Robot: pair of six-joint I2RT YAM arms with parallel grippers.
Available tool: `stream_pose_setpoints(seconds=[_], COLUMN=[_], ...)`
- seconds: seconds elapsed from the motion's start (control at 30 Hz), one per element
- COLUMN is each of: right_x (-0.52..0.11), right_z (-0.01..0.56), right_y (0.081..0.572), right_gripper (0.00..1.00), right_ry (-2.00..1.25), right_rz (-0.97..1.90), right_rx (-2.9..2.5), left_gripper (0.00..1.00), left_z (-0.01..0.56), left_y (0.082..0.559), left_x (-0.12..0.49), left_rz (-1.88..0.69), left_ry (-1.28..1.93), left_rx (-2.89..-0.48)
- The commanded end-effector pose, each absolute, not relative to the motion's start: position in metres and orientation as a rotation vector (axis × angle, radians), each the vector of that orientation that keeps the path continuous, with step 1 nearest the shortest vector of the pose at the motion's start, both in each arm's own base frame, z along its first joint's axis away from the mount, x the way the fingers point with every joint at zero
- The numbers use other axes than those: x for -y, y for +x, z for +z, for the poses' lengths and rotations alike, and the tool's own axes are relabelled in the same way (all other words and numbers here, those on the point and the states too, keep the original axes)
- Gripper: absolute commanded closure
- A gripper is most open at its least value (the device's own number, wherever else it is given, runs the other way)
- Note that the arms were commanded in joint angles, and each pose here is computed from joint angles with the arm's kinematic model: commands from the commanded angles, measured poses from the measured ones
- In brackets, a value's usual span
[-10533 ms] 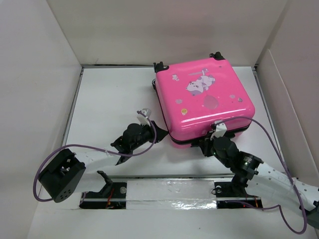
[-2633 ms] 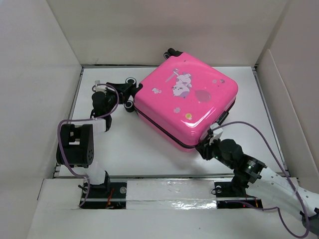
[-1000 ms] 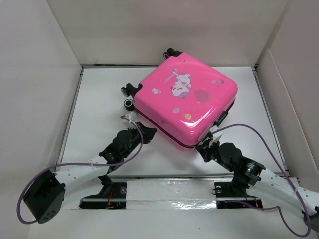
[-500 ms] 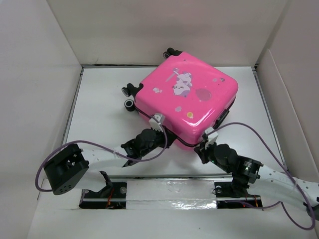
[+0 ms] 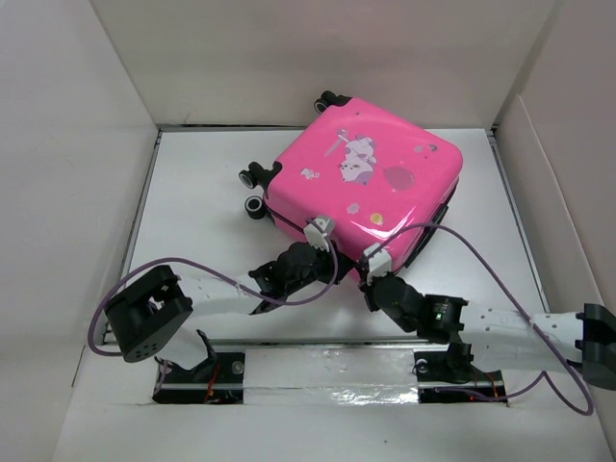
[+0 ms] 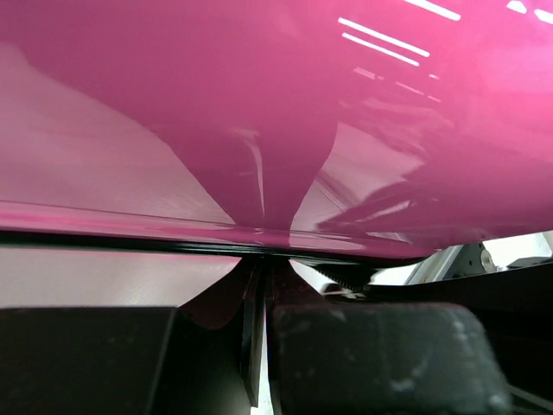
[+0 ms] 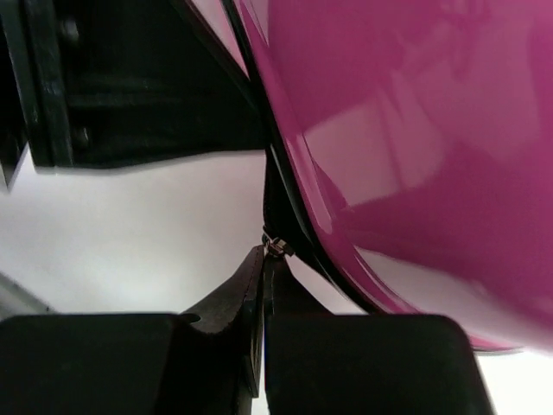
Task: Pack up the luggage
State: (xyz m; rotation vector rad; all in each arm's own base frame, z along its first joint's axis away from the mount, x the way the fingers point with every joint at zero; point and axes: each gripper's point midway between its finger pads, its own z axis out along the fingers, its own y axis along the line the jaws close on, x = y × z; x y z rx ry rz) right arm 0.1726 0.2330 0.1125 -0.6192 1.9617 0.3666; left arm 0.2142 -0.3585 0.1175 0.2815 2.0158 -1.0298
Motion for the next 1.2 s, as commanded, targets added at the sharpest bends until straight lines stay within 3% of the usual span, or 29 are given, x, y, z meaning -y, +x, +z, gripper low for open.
stream_pose_setpoints(seconds=[0.0,0.1,0.13,0.23,0.43,0.57,0.63,0.77,1.17], right_x=[-0.314,-0.310,-0.311,-0.305,-0.304,-0.302,-0.302,-0.301,-0.298], right_z=[0.178,0.170,0.162,0.153,0.151,0.149,0.152,0.153,0.155], right_y=[0.153,0.172,0.174,0.178,0.173,0.168,0.165,0.163,0.157], right_gripper=[1.00,1.00,1.00,1.00,1.00,1.00,1.00,1.00,1.00], right_ry=[-0.580,-0.430,-0.397,-0.314,-0.367,-0.397,-0.406,-0.413,-0.446], right_rz=[0.757,0.689,0.693,0.713,0.704,0.725,0.748,0.758,0.779], right_rx=[-1.772,-1.784,-1.797,-1.775,-1.797,-1.795,-1.789,-1.784,-1.780], left_gripper=[1.00,0.82,0.59,0.35,0.15,0.09,0.04,0.03,0.04], left_z=[0.198,0.194,0.190,0.196,0.240,0.269,0.257,0.245,0.229], left_y=[0.232,0.252,0.254,0.284,0.326,0.375,0.397,0.435,0.478], left_x=[0.391,0.359,0.339,0.264,0.148,0.100,0.100,0.113,0.130], left_rz=[-1.168,-1.036,-1.007,-0.944,-0.837,-0.843,-0.851,-0.833,-0.933], left_ry=[0.254,0.196,0.139,-0.132,-0.509,-0.640,-0.669,-0.653,-0.645], left_rx=[-1.777,-1.813,-1.847,-1.828,-1.619,-1.560,-1.608,-1.732,-1.741])
